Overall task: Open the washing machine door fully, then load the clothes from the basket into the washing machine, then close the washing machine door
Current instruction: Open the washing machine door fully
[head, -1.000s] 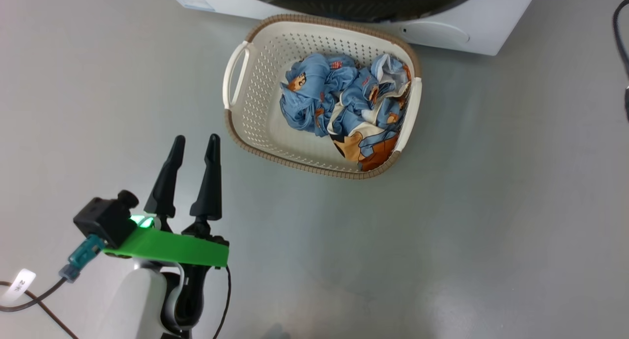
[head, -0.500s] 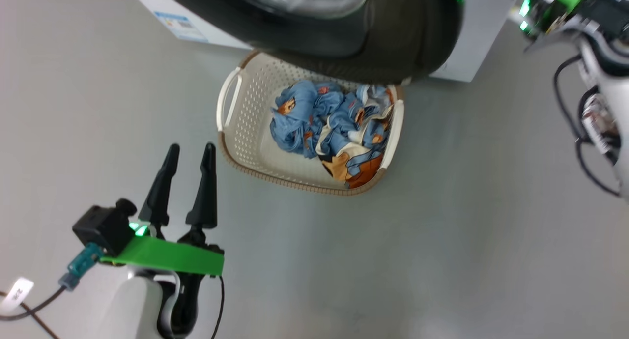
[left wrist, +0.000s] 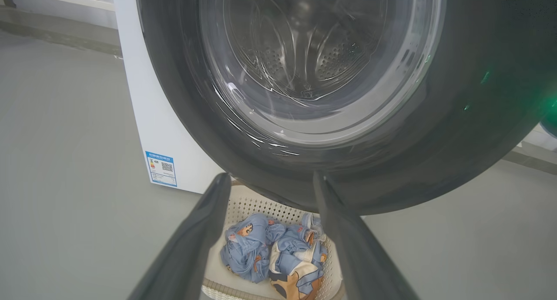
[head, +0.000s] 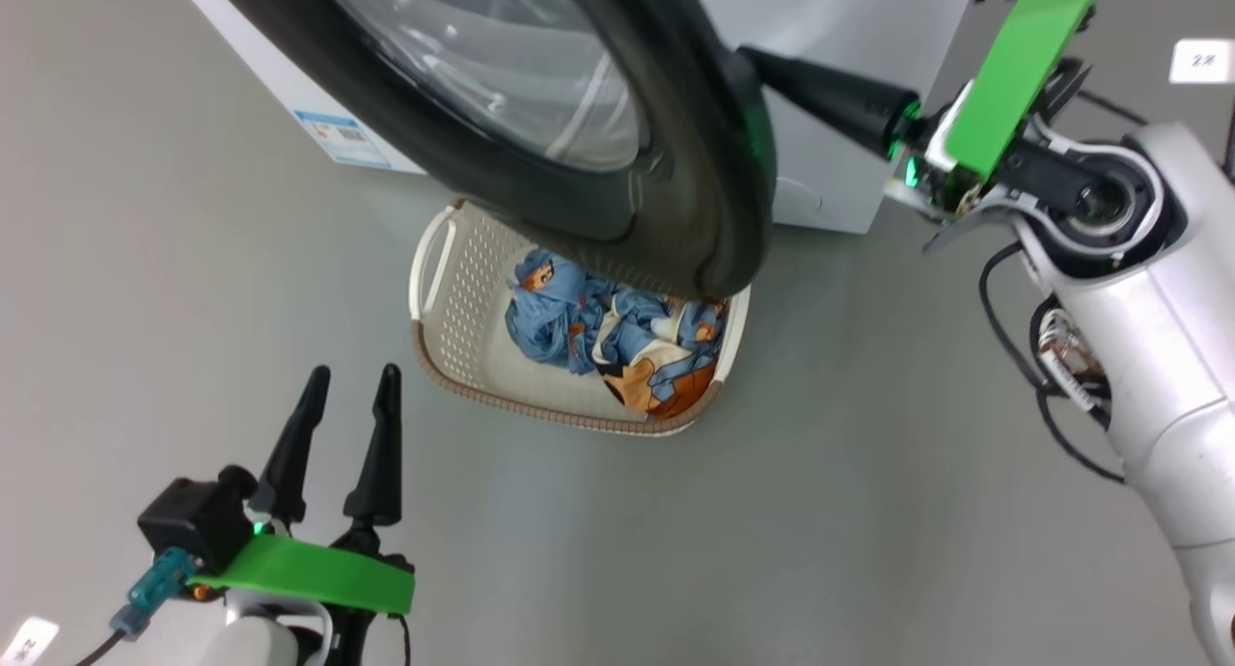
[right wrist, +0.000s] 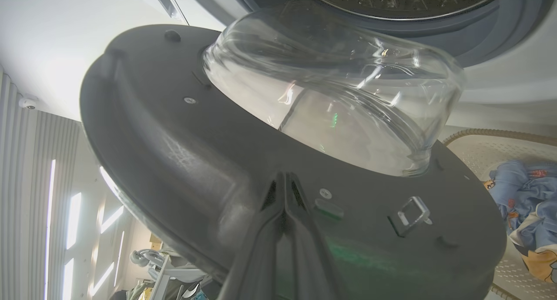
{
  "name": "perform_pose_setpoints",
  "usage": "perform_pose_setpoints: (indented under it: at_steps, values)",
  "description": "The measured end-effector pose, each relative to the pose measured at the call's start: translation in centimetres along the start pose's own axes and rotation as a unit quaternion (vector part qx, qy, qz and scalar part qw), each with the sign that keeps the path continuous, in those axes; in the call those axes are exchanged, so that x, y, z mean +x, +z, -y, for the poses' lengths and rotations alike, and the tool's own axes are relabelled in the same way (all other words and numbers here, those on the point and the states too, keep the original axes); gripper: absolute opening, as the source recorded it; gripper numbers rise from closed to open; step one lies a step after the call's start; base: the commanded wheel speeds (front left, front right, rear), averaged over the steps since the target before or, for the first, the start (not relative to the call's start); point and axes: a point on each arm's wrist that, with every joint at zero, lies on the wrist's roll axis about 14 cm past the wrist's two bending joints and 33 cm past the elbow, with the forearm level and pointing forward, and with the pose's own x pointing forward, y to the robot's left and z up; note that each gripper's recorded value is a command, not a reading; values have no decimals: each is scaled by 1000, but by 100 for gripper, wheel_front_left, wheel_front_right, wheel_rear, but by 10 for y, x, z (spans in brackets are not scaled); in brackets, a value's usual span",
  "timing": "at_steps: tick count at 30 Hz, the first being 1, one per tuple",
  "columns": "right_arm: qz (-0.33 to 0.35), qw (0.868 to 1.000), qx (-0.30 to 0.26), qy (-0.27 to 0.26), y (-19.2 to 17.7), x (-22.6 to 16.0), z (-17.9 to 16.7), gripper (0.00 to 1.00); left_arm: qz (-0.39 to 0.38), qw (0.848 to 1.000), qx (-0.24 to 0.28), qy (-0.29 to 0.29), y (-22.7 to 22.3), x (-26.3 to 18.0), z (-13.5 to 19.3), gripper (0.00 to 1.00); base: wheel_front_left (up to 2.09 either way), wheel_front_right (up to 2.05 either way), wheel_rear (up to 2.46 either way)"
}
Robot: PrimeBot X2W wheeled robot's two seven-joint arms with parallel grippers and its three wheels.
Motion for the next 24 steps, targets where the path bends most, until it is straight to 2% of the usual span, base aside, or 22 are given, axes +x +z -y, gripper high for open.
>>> perform_pose_setpoints:
  at_steps: [10,24]
  values:
    - [-32,999,4,6,-33,-5,-18,0,9,1000,6,3,7,-19,-2,100,0,0,0]
    - [-111,992,29,45,-99,16,-47,0,26,999,7,25,17,-45,-15,100,0,0,0]
